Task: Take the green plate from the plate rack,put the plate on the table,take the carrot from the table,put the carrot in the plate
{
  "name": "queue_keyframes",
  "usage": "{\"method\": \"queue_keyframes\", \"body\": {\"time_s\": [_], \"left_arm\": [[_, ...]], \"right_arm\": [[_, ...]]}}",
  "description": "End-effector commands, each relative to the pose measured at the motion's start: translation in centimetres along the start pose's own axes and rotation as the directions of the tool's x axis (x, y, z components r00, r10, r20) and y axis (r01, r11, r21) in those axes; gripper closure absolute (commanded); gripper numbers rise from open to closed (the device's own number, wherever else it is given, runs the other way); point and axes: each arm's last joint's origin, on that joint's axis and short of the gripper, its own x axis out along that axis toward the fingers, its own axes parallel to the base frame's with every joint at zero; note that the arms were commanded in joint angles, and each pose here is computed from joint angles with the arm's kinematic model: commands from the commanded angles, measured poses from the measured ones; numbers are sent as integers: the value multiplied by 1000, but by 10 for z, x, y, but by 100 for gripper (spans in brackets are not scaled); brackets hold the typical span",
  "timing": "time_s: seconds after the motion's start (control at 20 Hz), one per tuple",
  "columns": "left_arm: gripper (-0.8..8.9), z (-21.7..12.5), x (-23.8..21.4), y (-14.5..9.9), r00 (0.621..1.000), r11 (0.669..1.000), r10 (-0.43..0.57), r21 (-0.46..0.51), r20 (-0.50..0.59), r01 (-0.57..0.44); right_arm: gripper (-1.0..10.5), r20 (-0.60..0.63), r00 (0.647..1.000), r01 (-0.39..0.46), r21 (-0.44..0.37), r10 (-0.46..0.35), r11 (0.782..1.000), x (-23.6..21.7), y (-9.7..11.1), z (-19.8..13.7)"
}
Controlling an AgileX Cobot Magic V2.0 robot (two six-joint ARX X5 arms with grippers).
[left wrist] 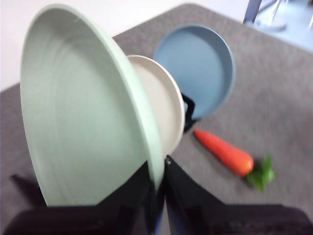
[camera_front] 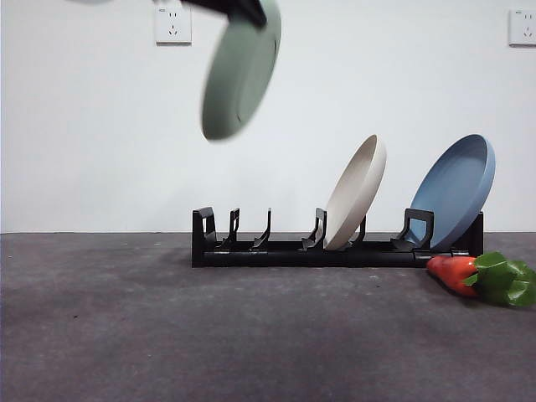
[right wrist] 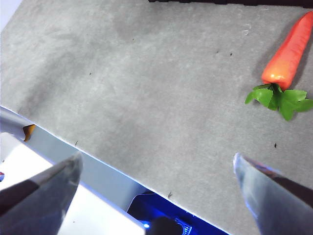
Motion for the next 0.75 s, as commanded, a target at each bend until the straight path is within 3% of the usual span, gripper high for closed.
{"method": "queue_keyframes", "body": {"time_s": [0.05, 0.25, 0.45, 0.75], "left_arm": [[820, -5, -21, -28, 992, 979, 85, 195, -97, -65], [819, -30, -25, -73, 939, 923, 166, 383, -300, -41], [819, -77, -9, -114, 908, 876, 210, 482, -362, -10], [820, -161, 41, -144, 878, 774, 240, 628, -414, 84]], "right_arm": [[290, 7, 1000, -3, -2, 3, 1000, -1, 1, 1], [290, 7, 1000, -6, -1, 6, 1000, -1, 1, 1], [290, 7, 1000, -5, -1, 5, 1000, -1, 1, 1], [290, 7, 1000, -5, 0, 5, 1000, -1, 1, 1]]}}
